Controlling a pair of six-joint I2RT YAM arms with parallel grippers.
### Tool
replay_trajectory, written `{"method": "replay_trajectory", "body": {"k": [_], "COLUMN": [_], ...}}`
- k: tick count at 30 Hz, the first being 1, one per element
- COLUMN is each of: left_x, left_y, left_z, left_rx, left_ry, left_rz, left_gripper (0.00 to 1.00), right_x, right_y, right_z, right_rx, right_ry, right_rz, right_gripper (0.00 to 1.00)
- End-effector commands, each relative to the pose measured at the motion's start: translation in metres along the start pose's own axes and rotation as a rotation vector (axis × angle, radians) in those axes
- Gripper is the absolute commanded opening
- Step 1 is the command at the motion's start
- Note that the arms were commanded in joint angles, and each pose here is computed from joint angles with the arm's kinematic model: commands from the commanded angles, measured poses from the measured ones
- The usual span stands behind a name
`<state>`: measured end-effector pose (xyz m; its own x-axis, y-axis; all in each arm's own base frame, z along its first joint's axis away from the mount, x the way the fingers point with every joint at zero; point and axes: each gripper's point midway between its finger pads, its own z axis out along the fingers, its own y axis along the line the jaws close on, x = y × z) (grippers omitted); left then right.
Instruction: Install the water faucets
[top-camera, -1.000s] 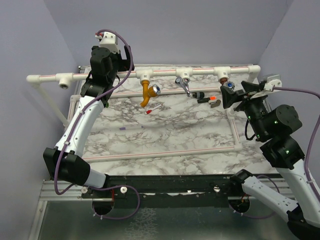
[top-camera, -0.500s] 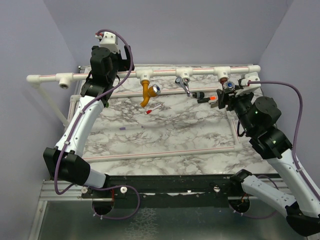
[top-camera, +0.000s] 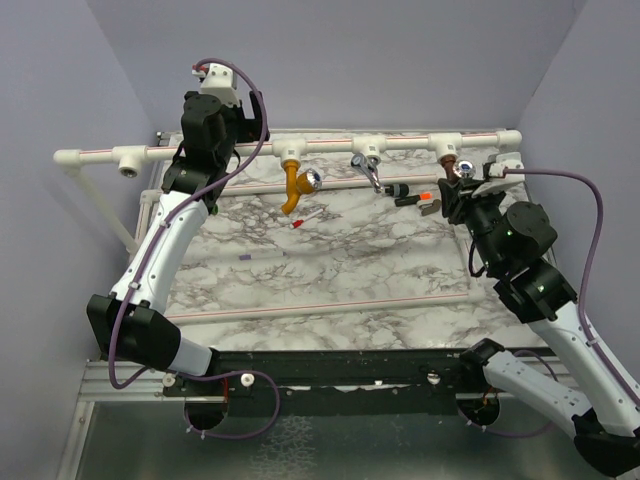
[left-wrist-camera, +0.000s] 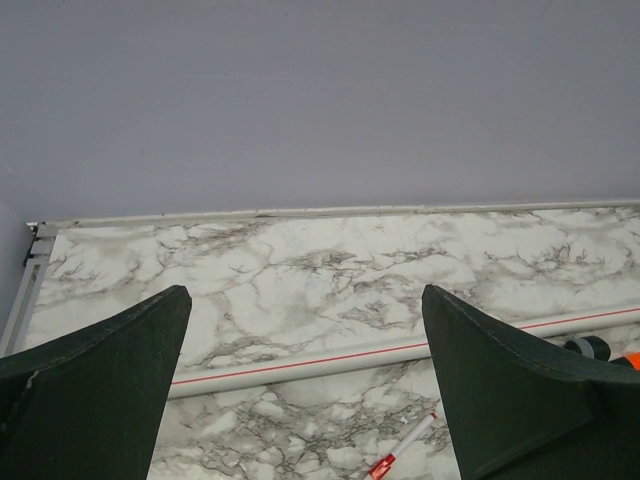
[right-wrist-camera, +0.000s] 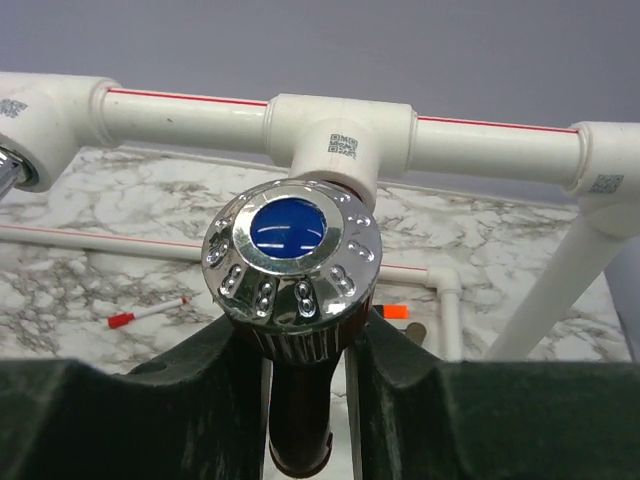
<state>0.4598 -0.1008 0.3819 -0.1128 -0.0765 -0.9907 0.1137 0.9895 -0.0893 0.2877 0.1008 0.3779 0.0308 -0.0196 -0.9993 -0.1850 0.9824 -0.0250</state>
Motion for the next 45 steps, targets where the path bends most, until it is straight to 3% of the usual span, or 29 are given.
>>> {"method": "replay_trajectory", "body": {"k": [1,4,17,27,36,45], "left_x": [0.064,0.063,0.060,0.059,0.060,0.062], "left_y": [0.002,0.002,0.001,0.001,0.002,0.003], "left_z": [0.010,0.009,0.007,0.007,0.008,0.008], "left_rx": [0.001,0.003,0.009,0.008,0.008,0.002], "left_ry": [0.192,0.190,0.182,0.181,0.183,0.186], "left_rz": [0.026,0.025,0.021,0.019,0.020,0.023], "left_gripper": [0.99,0.99,0.99,0.99,0.99,0.99], "right_x": [-0.021,-0.024,-0.029,-0.032,-0.029,-0.031], "right_y": [0.001,0.003,0.020,0.038,0.045,0.045], "right_z": [-0.006,-0.009,-0.010,-0.007,-0.003,-0.008], "right_rx": [0.006,0.005,-0.047,-0.140,-0.169,-0.164], "right_ry": [-0.098,-0.124,-0.217,-0.167,-0.121,-0.106], "right_rz": [0.204,0.325,1.016,1.526,1.741,1.700], "right_gripper": [0.11,0.01,0.00,0.00,0.00,0.03]}}
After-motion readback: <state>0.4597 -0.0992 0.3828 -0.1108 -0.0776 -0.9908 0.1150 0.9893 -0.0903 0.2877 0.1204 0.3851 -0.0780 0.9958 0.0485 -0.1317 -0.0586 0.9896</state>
